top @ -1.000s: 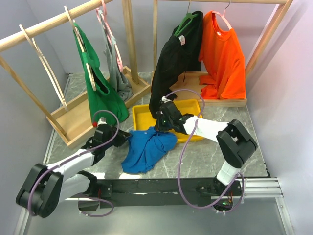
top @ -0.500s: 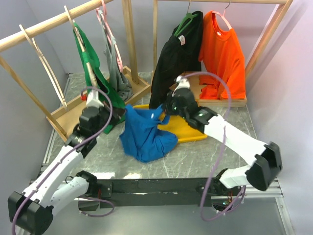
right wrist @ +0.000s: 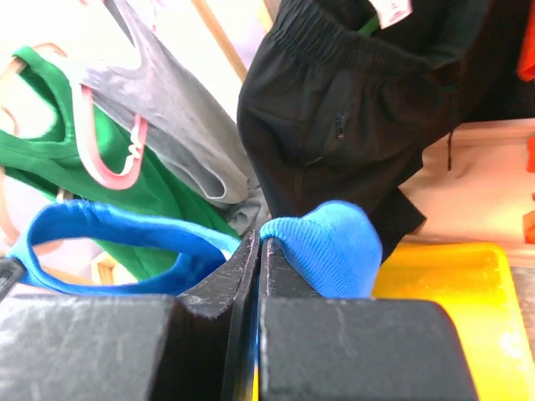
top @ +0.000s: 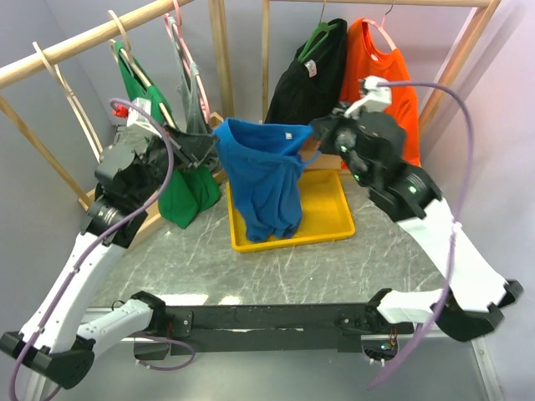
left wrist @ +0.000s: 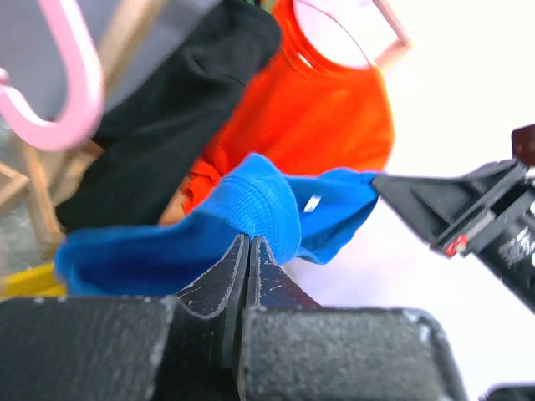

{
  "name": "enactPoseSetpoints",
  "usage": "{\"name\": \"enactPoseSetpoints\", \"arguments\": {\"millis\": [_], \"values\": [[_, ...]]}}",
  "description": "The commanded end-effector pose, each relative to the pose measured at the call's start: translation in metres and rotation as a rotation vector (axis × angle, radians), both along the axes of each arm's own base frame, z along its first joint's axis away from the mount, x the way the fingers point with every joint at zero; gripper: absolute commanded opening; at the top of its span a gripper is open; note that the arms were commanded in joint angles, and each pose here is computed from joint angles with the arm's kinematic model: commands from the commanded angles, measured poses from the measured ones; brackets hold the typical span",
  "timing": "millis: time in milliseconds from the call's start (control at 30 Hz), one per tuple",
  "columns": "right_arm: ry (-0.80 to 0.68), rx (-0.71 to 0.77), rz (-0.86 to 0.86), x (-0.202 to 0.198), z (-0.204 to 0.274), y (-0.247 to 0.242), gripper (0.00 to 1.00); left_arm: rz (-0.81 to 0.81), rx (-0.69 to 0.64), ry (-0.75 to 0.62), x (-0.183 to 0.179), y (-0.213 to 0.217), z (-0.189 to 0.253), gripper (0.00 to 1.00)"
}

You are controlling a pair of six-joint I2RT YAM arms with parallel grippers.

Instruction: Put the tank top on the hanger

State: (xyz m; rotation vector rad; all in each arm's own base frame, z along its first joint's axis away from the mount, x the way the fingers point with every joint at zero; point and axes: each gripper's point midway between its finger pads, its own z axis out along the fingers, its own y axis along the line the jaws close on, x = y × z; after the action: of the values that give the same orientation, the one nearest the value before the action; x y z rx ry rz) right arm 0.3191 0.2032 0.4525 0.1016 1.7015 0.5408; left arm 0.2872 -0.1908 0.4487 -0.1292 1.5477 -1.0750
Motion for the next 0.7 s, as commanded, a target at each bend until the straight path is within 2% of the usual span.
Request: {"name": "enactPoseSetpoints", "arguments": {"millis": [0, 133, 167, 200, 233, 300, 367, 400, 433, 467, 567, 667], "values": [[0.030, -0.025, 0.013, -0.023, -0.012, -0.018, 0.00, -0.133, 0.054, 0.031, -0.023, -0.015, -0.028, 0.01], [0.160, -0.024, 0.127, -0.044, -0.081, 0.004, 0.00, -0.193, 0.104, 0.083, -0.047, -0.015, -0.068, 0.01], [0.239, -0.036, 0.152, -0.051, -0.123, 0.013, 0.00, -0.212, 0.109, 0.101, -0.053, -0.016, -0.078, 0.01], [0.253, -0.015, 0.173, -0.055, -0.134, 0.019, 0.00, -0.226, 0.127, 0.156, -0.056, -0.017, -0.106, 0.01], [0.289, -0.013, 0.207, -0.061, -0.152, 0.028, 0.00, -0.240, 0.123, 0.159, -0.066, -0.016, -0.112, 0.01], [0.386, -0.040, 0.242, -0.070, -0.203, 0.043, 0.00, -0.242, 0.147, 0.241, -0.071, -0.014, -0.156, 0.01], [0.463, -0.061, 0.268, -0.076, -0.240, 0.051, 0.09, -0.230, 0.145, 0.296, -0.074, -0.011, -0.181, 0.01], [0.483, -0.068, 0.278, -0.074, -0.253, 0.058, 0.24, -0.238, 0.154, 0.339, -0.076, -0.012, -0.202, 0.01], [0.499, -0.075, 0.291, -0.075, -0.261, 0.061, 0.34, -0.246, 0.142, 0.350, -0.077, -0.014, -0.207, 0.01], [0.519, -0.094, 0.286, -0.074, -0.273, 0.060, 0.48, -0.239, 0.144, 0.367, -0.076, -0.014, -0.215, 0.01], [0.508, -0.104, 0.258, -0.074, -0.275, 0.053, 0.63, -0.184, 0.178, 0.427, -0.071, -0.008, -0.236, 0.01], [0.483, -0.103, 0.210, -0.072, -0.279, 0.039, 0.65, -0.108, 0.211, 0.459, -0.064, 0.003, -0.245, 0.01]]}}
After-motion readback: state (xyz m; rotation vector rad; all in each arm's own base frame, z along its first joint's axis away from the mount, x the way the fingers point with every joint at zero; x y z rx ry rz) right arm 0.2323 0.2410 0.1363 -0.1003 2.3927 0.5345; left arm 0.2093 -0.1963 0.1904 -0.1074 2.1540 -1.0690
